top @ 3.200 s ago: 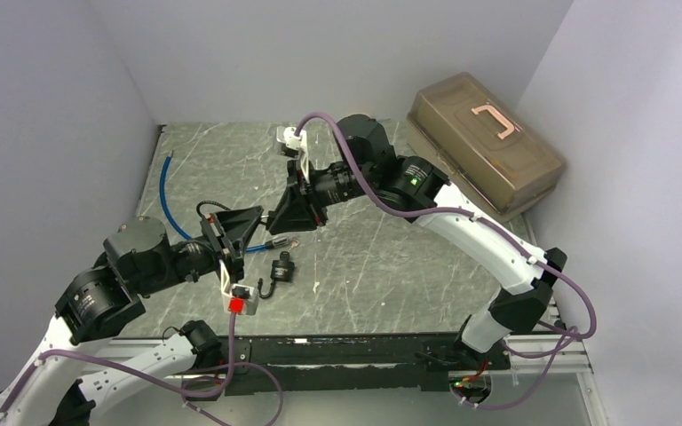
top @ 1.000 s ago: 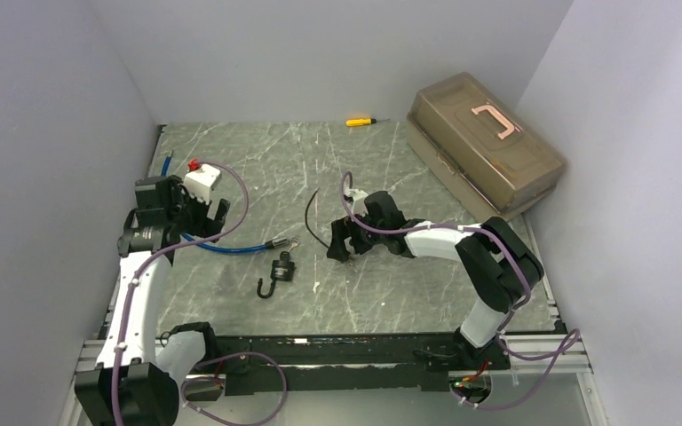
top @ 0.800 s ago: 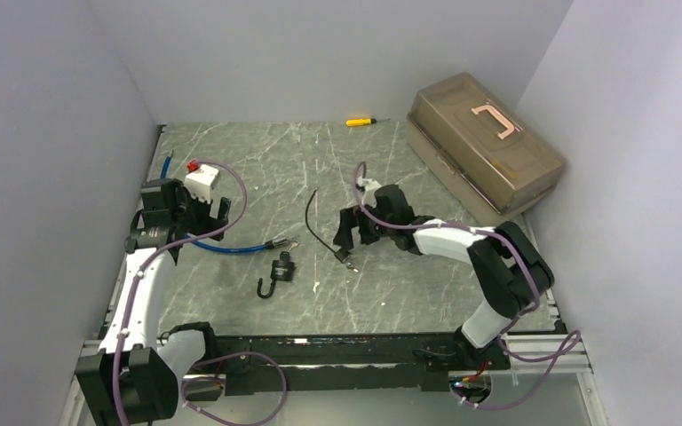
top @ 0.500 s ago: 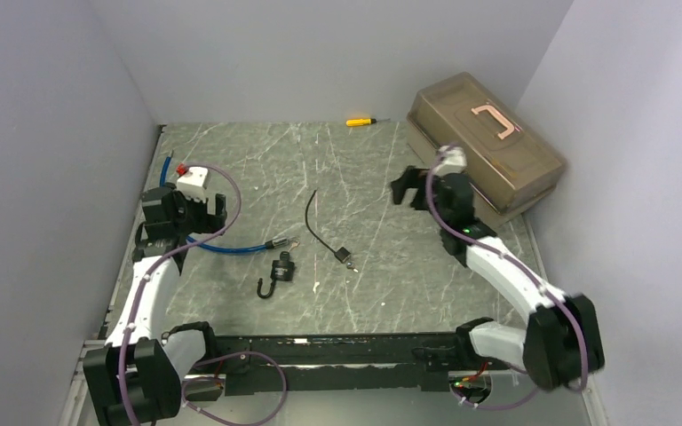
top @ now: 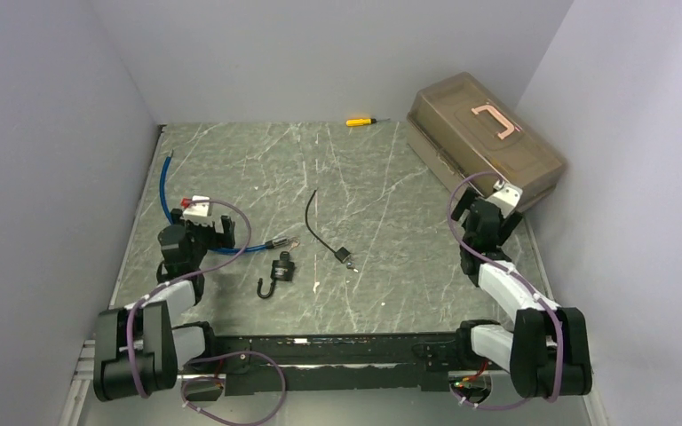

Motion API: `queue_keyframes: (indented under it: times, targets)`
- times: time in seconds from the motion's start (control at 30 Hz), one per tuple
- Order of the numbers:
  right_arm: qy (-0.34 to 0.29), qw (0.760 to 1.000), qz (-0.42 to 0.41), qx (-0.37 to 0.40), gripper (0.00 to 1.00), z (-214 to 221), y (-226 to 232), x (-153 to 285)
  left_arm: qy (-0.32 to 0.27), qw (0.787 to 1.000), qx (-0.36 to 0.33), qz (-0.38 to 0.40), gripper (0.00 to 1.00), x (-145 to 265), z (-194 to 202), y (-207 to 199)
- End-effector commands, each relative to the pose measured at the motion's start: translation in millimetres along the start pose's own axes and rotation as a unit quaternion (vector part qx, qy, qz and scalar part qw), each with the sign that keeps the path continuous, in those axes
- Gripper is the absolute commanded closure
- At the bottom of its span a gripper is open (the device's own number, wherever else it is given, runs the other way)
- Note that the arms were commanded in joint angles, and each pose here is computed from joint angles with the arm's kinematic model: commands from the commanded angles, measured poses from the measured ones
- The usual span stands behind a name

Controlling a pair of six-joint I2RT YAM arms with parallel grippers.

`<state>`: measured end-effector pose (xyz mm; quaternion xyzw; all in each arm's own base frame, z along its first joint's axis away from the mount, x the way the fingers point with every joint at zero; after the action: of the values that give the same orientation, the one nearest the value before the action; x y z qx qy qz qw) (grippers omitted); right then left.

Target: Unlock with the key

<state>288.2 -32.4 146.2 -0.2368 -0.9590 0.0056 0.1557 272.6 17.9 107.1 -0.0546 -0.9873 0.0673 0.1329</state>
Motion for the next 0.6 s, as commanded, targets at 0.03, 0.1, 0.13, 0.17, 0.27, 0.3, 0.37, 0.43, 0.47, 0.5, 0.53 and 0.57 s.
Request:
queue_keyframes:
  times: [0.03,0.1,0.13,0.17,0.27,0.3,0.37,0.43,0.47,0.5,0.53,0.57]
  targets:
    - [-0.066,0.998,0.005,0.004,0.00,-3,-8,-14,-0.141,0.990,-0.014,0.001,0.01,-9,-34,2]
    - [-0.071,0.997,-0.021,0.019,0.00,4,-2,-17,-0.142,0.990,-0.020,0.006,0.01,-9,-28,2]
    - [-0.078,0.996,-0.040,0.025,0.00,5,2,-18,-0.146,0.989,-0.028,0.014,0.01,-8,-27,0]
    - [-0.082,0.995,-0.055,0.027,0.00,7,7,-19,-0.146,0.988,-0.038,0.025,0.01,-6,-24,-3]
    - [-0.095,0.991,-0.078,0.046,0.00,12,14,-25,-0.165,0.984,-0.044,0.044,0.01,-3,-22,-8]
    - [-0.098,0.991,-0.082,0.048,0.00,14,17,-27,-0.164,0.985,-0.042,0.040,0.01,-4,-23,-7]
    - [-0.106,0.990,-0.084,0.049,0.00,26,19,-28,-0.139,0.989,-0.039,0.032,0.01,-7,-20,-4]
    - [-0.124,0.987,-0.079,0.058,0.01,33,21,-26,-0.144,0.988,-0.037,0.041,0.01,-11,-23,-5]
    - [-0.100,0.991,-0.076,0.056,0.01,38,22,-28,-0.135,0.990,-0.032,0.039,0.01,-13,-21,-5]
    - [-0.101,0.991,-0.070,0.049,0.01,37,21,-29,-0.126,0.991,-0.027,0.027,0.01,-16,-23,-1]
    - [-0.109,0.991,-0.063,0.048,0.00,34,19,-31,-0.111,0.994,-0.018,0.011,0.01,-19,-22,3]
    - [-0.099,0.992,-0.064,0.046,0.00,35,20,-31,-0.107,0.994,-0.019,0.003,0.01,-23,-24,3]
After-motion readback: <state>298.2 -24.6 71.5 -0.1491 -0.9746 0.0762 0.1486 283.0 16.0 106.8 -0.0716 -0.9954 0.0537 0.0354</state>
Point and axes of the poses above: each gripper's point midway between its finger pads, its own x axis back along the fingers, its own y axis along the line the jaws close on, z = x × y, the point moved 6 cm from there along x, back along the fingers, and after that the axes turned 11 degrees about x, right-handed, at the moved point
